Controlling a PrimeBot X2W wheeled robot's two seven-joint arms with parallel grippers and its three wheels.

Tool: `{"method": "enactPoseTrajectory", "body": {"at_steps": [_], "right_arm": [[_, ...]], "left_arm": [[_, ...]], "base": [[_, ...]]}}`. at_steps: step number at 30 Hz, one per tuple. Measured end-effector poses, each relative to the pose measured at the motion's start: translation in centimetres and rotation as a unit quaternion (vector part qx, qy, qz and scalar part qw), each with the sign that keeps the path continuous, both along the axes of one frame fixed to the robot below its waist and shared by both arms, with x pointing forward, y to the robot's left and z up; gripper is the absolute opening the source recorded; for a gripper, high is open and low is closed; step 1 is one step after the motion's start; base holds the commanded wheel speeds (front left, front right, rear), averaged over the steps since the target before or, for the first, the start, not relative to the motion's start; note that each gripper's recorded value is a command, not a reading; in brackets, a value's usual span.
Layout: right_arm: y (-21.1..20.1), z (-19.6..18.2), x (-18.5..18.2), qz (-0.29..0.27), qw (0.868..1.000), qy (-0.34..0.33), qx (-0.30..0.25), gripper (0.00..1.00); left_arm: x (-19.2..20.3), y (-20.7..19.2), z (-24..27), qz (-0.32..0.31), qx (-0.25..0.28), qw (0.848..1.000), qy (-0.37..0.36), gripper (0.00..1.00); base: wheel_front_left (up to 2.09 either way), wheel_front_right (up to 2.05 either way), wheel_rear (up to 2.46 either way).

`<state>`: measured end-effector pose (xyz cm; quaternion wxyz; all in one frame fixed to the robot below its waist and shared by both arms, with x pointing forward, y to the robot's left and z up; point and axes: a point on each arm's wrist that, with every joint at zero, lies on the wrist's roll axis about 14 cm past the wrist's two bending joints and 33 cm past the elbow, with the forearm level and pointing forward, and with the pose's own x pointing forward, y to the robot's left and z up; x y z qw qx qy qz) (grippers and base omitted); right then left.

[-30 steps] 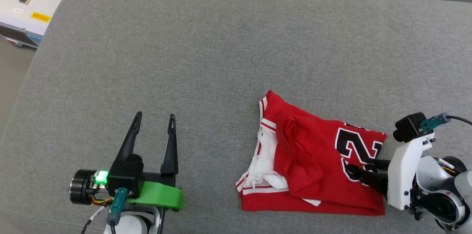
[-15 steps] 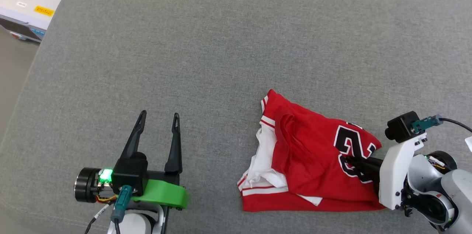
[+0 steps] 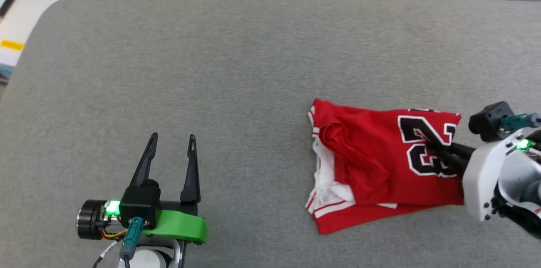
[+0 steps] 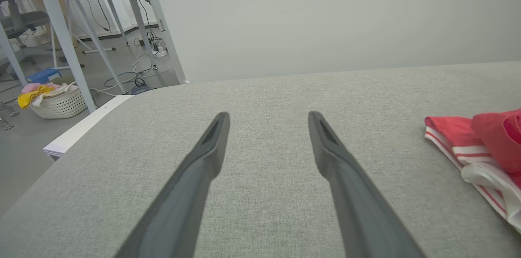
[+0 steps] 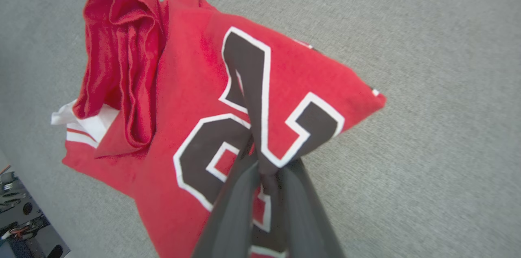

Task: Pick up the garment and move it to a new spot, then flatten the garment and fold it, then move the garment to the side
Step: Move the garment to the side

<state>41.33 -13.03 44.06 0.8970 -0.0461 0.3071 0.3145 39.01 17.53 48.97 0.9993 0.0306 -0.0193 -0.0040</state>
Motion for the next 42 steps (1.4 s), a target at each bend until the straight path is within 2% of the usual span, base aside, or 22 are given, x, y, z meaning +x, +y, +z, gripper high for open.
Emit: {"method": "enactPoseTrajectory", "body": {"at_steps": [3,8,17,24,28,37,42], "right_arm": [[-2.3,2.0,0.3,-0.01,0.999,-0.042,-0.033,0.0],[-5.8,4.2,0.3,-0.042,0.994,-0.07,-0.068,0.0],[-13.5,4.4,1.2,-0.126,0.982,-0.051,-0.133,0.0],[-21.0,2.8,3.5,-0.195,0.957,-0.019,-0.215,0.0],[-25.0,1.9,4.9,-0.233,0.938,-0.005,-0.258,0.0],[-32.0,0.0,6.9,-0.328,0.896,0.024,-0.299,0.0],[-32.5,-1.3,7.7,-0.345,0.891,0.024,-0.293,0.0]], "left_arm": [[0.7,-1.2,0.2,-0.018,0.0,1.0,-0.006,1.0],[1.9,-3.4,0.3,-0.052,-0.004,0.999,-0.012,1.0],[4.5,-5.8,-0.3,-0.095,0.0,0.995,-0.017,1.0],[6.7,-6.1,-1.6,-0.102,-0.001,0.995,-0.014,1.0],[7.8,-6.3,-2.7,-0.107,-0.005,0.994,-0.008,1.0],[8.6,-5.3,-5.7,-0.093,-0.001,0.995,0.022,1.0],[8.6,-4.4,-6.6,-0.083,0.005,0.996,0.033,1.0]], "base": [[0.0,0.0,0.0],[0.0,0.0,0.0],[0.0,0.0,0.0],[0.0,0.0,0.0],[0.0,0.0,0.0],[0.0,0.0,0.0],[0.0,0.0,0.0]]}}
